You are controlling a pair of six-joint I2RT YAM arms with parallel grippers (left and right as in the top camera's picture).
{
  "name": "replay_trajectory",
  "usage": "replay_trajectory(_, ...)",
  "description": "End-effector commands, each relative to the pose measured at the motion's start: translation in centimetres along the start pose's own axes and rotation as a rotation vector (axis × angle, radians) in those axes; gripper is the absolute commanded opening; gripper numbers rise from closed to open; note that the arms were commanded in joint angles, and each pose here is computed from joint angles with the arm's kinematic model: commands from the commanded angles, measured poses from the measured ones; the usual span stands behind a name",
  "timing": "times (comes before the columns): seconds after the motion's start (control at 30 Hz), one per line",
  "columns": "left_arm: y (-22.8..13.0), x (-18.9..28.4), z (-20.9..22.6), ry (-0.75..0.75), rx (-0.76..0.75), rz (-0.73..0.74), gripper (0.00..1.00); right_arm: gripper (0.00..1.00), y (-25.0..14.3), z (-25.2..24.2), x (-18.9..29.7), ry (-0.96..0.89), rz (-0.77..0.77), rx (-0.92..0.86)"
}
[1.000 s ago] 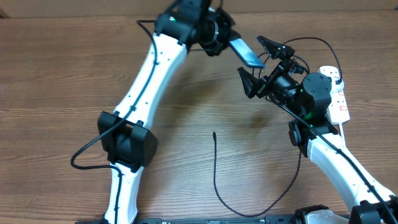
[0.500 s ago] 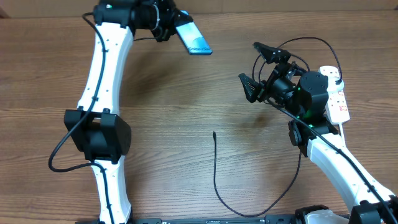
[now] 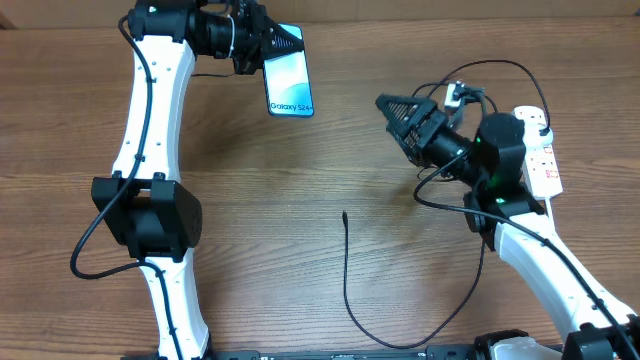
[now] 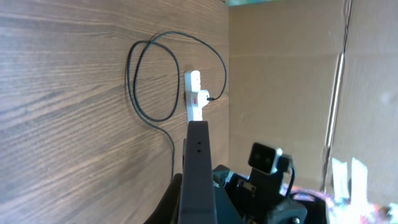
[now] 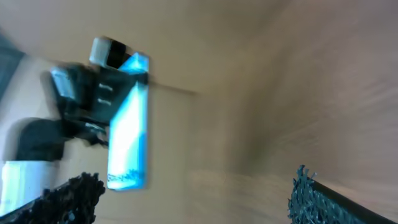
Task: Plug charger to phone and switch on socket
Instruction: 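Open the right gripper and pull it away from the phone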
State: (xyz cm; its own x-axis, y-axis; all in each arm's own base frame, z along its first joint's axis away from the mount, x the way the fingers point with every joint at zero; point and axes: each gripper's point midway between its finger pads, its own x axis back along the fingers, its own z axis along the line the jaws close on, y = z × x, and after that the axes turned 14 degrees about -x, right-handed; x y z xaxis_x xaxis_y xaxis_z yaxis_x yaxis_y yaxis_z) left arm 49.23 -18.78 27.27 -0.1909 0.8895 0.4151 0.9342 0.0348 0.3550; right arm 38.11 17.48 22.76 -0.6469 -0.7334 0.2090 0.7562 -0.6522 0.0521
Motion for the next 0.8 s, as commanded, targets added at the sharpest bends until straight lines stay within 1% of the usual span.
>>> replay_trajectory(0.0, 0.4, 0.4, -0.6, -0.026, -0.084, -0.01, 0.04, 1.0, 0.3, 1.8, -0.2, -0.064, 0.012, 0.202)
replay_trajectory(0.2, 0.6, 0.4, 0.2, 0.022, -0.091, -0.019, 0.04, 0.99, 0.8, 0.9, 1.3, -0.394, -0.044, 0.335)
replay_trajectory(0.3, 0.6, 0.4, 0.3, 0.025, -0.095, -0.02, 0.04, 1.0, -0.8, -1.0, 2.4, -0.551, -0.006, 0.393)
replay_trajectory(0.37, 0.6, 0.4, 0.3, 0.025, -0.098, -0.02, 0.04, 1.0, -2.5, -2.7, 3.0, -0.628, 0.061, 0.407)
replay_trajectory(0.5, 0.5, 0.3, 0.3, 0.025, -0.094, -0.017, 0.04, 1.0, -5.0, -4.7, 4.0, -0.716, 0.153, 0.365)
replay_trajectory(0.57, 0.5, 0.3, 0.3, 0.025, -0.093, -0.016, 0.04, 1.0, -5.7, -5.0, 4.1, -0.725, 0.182, 0.355)
replay_trajectory(0.67, 0.6, 0.3, 0.3, 0.025, -0.095, -0.018, 0.04, 1.0, -5.9, -5.5, 4.2, -0.745, 0.191, 0.357)
replay_trajectory(0.77, 0.5, 0.3, 0.2, 0.025, -0.094, -0.016, 0.04, 1.0, -5.7, -6.7, 4.3, -0.81, 0.179, 0.372)
